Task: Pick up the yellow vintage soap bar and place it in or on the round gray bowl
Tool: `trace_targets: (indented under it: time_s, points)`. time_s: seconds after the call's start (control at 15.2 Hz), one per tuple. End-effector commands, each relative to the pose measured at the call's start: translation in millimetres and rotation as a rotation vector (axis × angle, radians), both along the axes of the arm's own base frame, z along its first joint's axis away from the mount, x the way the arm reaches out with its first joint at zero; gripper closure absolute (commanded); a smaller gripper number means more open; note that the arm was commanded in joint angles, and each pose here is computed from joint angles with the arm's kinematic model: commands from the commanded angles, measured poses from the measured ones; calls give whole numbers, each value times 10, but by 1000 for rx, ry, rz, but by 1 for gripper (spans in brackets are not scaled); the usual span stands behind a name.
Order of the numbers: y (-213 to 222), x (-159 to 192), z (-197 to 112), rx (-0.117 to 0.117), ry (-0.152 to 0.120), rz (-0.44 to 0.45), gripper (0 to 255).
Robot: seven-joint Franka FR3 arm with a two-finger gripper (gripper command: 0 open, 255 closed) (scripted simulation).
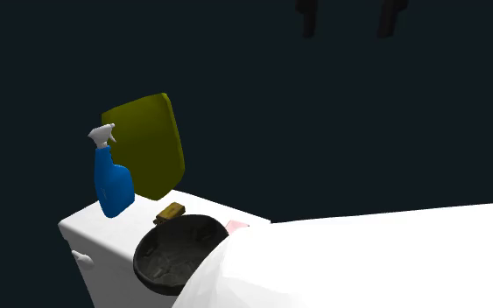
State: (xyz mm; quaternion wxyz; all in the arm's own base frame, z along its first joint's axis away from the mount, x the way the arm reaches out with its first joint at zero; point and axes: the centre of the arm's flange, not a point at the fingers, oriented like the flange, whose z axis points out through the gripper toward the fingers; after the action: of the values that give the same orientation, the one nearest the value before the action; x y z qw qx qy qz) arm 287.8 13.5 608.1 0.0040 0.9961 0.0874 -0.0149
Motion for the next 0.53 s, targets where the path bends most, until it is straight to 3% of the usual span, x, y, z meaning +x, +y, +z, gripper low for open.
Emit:
trace_targets:
  time_s: [0.0,0.46]
  points:
    - [0,0,0,0,0,0,0]
    - [586,92,-680,17,-14,-85,0]
